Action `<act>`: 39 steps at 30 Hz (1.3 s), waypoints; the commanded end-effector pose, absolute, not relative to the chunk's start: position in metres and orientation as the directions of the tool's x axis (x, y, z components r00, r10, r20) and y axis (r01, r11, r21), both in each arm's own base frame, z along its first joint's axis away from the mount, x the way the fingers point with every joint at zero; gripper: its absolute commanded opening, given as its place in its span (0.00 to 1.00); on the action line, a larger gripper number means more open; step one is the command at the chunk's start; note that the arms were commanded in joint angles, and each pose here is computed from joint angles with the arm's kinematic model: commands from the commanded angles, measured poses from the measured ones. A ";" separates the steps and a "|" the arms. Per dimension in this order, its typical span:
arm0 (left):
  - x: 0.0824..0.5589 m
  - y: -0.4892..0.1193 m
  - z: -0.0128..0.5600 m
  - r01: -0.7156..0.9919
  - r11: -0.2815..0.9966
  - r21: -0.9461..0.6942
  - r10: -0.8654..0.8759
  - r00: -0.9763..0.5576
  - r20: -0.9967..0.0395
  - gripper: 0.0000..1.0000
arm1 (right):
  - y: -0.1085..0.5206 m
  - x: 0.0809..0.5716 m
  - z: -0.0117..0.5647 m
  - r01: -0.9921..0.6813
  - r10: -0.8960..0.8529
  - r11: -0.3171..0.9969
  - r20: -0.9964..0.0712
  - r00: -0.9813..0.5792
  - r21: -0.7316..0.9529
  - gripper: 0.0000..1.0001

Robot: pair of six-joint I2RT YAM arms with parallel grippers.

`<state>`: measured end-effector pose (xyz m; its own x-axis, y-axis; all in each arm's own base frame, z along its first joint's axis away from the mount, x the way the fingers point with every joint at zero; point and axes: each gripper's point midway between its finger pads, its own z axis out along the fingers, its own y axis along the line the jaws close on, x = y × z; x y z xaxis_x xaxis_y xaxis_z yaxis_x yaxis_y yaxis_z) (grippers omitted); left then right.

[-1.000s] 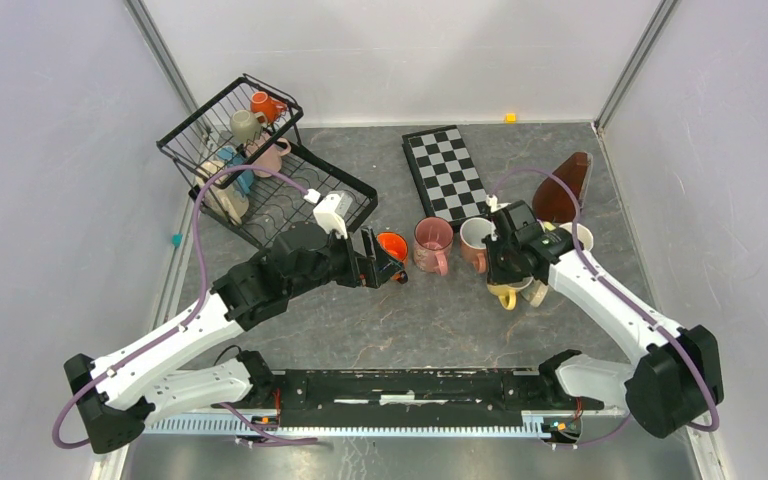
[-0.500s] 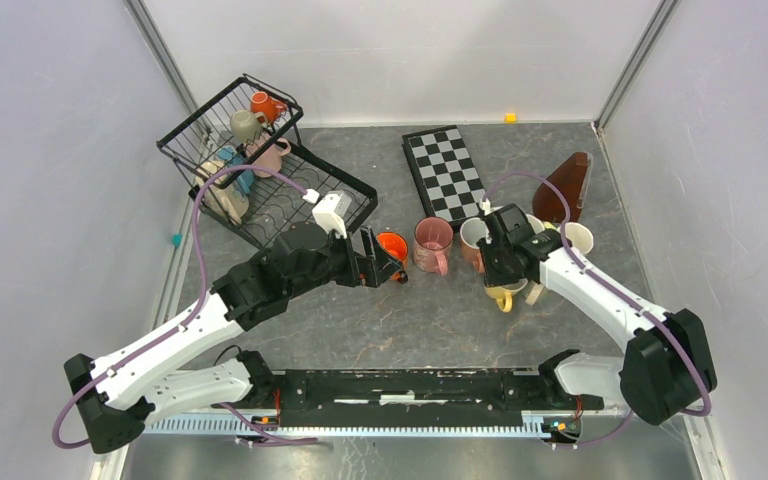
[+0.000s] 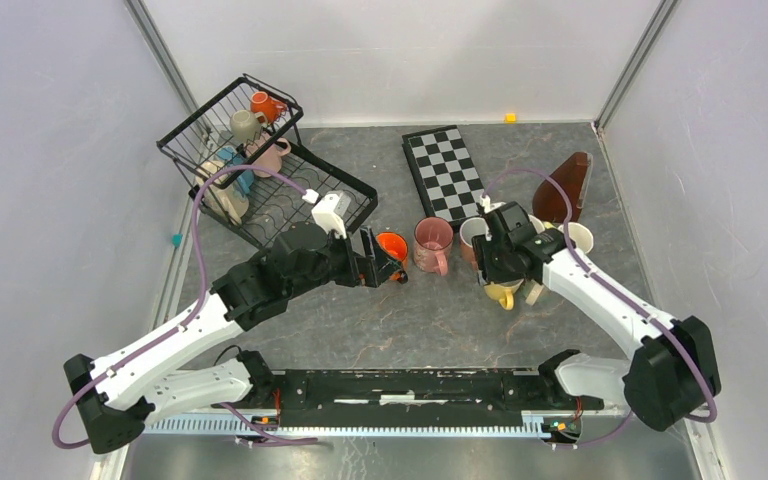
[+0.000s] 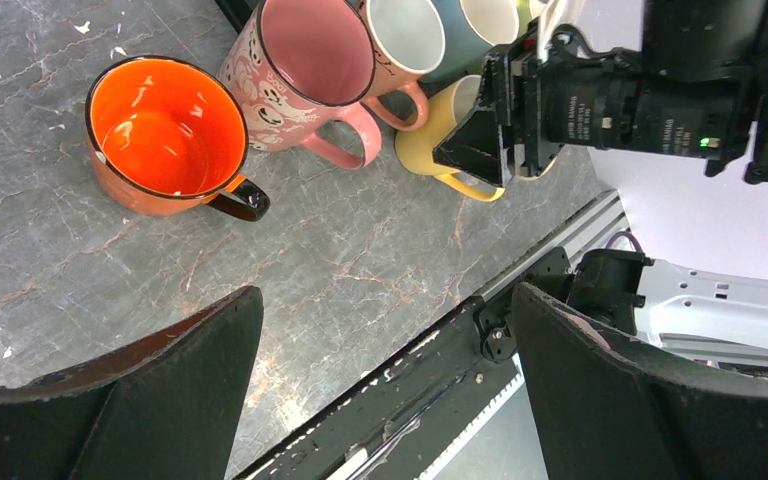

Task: Unload the cups from the dish rack
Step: Place the cup at the center of the board, then move the dish rack to the center of the board.

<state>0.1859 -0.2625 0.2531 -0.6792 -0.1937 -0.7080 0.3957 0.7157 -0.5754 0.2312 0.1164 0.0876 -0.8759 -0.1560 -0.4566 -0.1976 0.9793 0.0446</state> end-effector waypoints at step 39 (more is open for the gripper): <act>0.275 -0.119 0.249 -0.203 0.965 -0.165 -0.232 -0.370 -0.900 1.00 | 0.170 0.242 0.289 -0.488 0.131 0.814 -0.918 -0.375 0.316 0.98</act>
<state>0.2629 -0.1439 0.2516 -0.4073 -0.2653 -0.8739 -0.1239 0.9641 -0.2350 0.2426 0.1656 0.2655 -0.4637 0.0733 -0.8830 -0.4449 0.8426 0.3036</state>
